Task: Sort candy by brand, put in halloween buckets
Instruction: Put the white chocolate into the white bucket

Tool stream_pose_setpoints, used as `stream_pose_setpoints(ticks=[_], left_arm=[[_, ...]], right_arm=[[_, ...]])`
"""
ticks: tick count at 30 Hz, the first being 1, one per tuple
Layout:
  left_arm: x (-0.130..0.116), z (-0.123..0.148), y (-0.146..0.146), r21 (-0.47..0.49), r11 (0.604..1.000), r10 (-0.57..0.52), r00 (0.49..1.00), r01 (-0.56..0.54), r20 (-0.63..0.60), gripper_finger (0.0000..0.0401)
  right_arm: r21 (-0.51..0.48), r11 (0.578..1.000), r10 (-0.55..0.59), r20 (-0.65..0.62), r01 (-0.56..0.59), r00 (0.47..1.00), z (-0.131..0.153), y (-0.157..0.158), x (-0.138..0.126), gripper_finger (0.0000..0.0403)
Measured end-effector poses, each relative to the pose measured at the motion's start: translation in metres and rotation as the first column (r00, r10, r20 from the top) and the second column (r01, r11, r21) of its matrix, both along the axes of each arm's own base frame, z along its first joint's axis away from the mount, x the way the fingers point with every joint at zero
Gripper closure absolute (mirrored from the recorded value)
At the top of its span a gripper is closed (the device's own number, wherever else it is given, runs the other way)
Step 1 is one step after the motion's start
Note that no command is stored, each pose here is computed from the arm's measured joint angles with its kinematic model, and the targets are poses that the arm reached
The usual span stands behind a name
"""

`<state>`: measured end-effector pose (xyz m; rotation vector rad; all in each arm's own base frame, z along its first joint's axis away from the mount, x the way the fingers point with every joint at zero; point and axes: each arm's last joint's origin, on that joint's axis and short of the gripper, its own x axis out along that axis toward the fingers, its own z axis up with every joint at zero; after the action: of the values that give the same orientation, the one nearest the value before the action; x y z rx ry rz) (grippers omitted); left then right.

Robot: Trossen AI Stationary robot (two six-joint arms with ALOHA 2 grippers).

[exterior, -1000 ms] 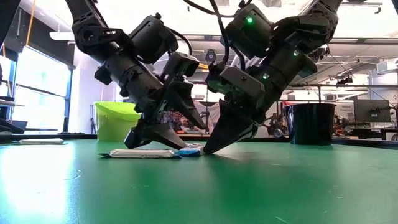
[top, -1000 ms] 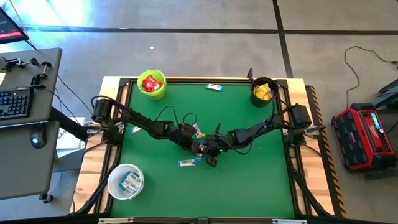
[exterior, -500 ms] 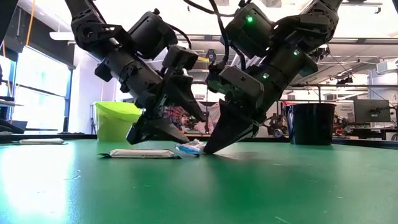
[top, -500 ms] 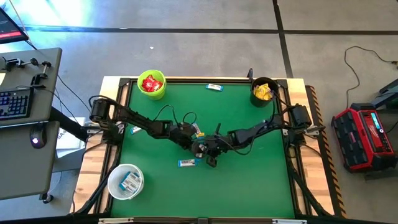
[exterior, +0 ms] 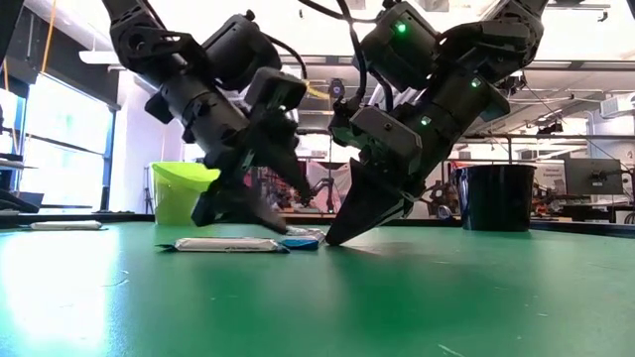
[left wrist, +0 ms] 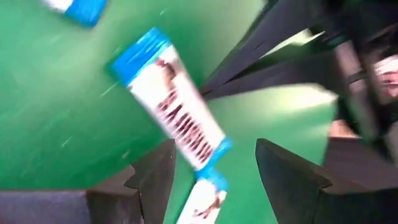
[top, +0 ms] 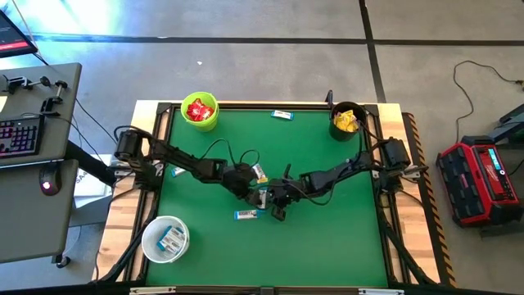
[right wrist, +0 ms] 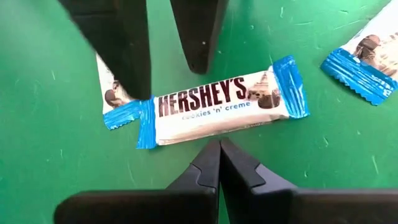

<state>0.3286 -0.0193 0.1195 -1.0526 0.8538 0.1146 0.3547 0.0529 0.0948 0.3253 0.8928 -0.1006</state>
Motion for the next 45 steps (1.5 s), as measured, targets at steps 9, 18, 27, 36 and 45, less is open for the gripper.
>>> stream_pose_setpoints(ticks=[9, 18, 27, 36, 45], left_arm=[[-0.005, -0.004, 0.000, 0.005, 0.999, 0.042, 0.996, -0.042, -0.083, 0.0188], [0.003, -0.014, 0.001, -0.046, 0.996, 0.071, 0.996, -0.073, -0.048, 0.0188], [0.006, -0.015, 0.003, -0.041, 0.996, 0.075, 0.997, -0.076, -0.018, 0.0188], [0.004, -0.009, 0.003, -0.007, 0.999, 0.052, 0.999, -0.052, 0.003, 0.0188], [0.003, -0.006, 0.004, 0.006, 0.999, 0.054, 0.998, -0.054, 0.013, 0.0188]], right_arm=[[-0.002, 1.000, -0.003, 0.003, 0.003, 1.000, 0.000, 0.000, 0.000, 0.0403], [-0.013, 1.000, 0.015, 0.061, -0.014, 0.998, 0.003, 0.000, 0.004, 0.0403], [0.021, 1.000, 0.000, 0.095, -0.002, 0.995, 0.002, -0.007, 0.008, 0.0403], [0.060, 0.998, -0.022, 0.079, 0.017, 0.997, -0.004, -0.007, 0.010, 0.0403], [0.052, 0.999, -0.018, 0.065, 0.015, 0.998, -0.005, -0.004, 0.009, 0.0403]])
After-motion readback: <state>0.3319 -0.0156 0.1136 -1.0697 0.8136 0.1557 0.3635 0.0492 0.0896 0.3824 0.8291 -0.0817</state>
